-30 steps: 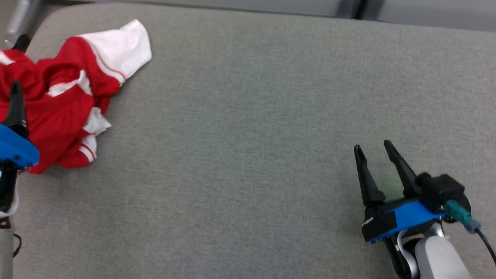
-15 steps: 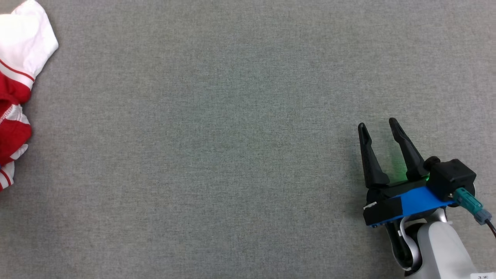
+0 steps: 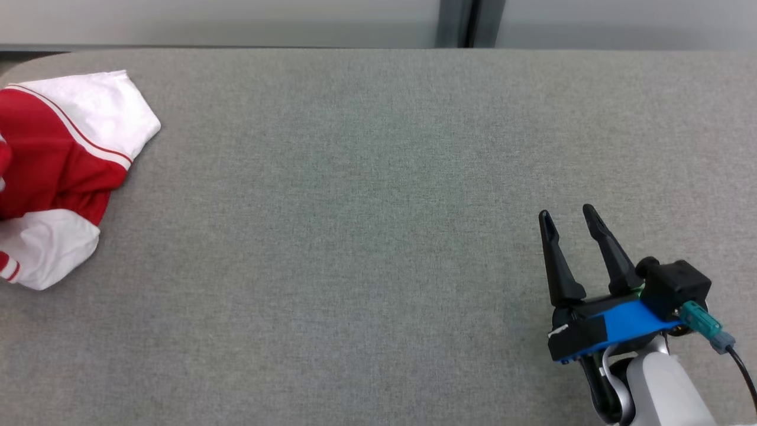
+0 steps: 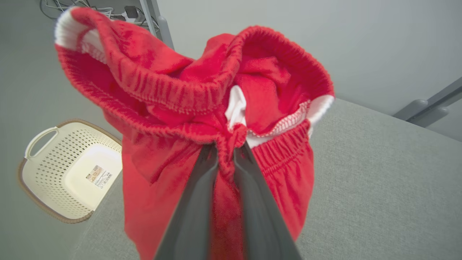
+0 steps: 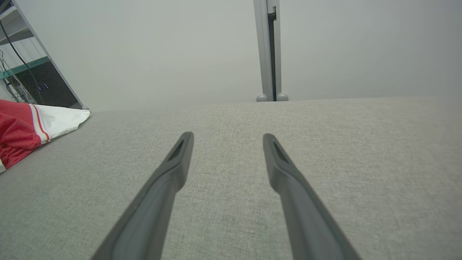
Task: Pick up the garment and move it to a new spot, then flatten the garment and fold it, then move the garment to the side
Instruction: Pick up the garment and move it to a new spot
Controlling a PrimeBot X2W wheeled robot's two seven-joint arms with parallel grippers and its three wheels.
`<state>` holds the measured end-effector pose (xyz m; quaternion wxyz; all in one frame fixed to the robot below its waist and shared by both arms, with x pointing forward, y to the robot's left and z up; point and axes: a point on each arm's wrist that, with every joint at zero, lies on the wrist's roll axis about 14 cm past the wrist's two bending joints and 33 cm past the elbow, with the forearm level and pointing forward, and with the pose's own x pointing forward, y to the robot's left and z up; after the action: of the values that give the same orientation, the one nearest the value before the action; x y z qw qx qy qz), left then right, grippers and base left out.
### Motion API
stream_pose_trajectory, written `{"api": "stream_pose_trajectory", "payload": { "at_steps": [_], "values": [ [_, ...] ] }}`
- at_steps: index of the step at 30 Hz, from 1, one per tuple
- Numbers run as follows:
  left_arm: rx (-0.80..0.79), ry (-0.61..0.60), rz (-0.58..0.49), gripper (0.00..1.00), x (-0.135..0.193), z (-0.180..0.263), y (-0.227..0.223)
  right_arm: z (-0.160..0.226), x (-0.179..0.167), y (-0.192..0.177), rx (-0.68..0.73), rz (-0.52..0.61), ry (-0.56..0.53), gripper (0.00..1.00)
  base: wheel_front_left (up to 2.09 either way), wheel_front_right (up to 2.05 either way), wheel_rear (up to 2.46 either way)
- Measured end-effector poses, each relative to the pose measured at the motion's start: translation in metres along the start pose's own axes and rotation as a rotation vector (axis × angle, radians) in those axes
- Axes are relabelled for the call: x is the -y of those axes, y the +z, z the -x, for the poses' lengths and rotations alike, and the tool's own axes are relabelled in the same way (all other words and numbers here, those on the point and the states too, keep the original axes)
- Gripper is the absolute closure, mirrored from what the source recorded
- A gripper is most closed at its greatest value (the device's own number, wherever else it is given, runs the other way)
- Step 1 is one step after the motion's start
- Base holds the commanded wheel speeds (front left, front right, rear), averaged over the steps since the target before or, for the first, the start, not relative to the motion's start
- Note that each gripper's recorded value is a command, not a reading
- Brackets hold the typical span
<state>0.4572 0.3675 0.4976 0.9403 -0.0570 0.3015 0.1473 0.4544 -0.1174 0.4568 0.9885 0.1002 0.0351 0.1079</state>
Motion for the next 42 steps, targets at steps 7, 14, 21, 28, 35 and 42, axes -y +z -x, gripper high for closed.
{"api": "stream_pose_trajectory", "payload": {
  "at_steps": [7,14,21,28,35,42],
  "values": [
    [0.296,-0.155,-0.055,1.0,0.04,0.063,0.095,0.023,-0.005,0.022,0.047,-0.008,-0.004,0.0,0.0,0.0,0.0],
    [0.475,-0.417,-0.149,1.0,0.138,0.12,0.145,0.053,0.01,0.038,0.09,-0.006,-0.063,0.0,0.0,0.0,0.0],
    [0.545,-0.715,-0.234,1.0,0.248,0.165,0.156,0.083,0.039,0.048,0.115,0.003,-0.162,0.0,0.0,0.0,0.0],
    [0.486,-0.986,-0.284,1.0,0.343,0.189,0.125,0.11,0.066,0.054,0.136,-0.001,-0.261,0.0,0.0,0.0,0.0],
    [0.262,-1.081,-0.353,1.0,0.396,0.158,0.044,0.124,0.083,0.051,0.13,-0.01,-0.326,0.0,0.0,0.0,0.0],
    [0.006,-1.017,-0.378,0.54,0.398,0.103,-0.072,0.123,0.09,0.044,0.114,-0.018,-0.346,0.0,0.0,0.0,0.0]
  ]
}}
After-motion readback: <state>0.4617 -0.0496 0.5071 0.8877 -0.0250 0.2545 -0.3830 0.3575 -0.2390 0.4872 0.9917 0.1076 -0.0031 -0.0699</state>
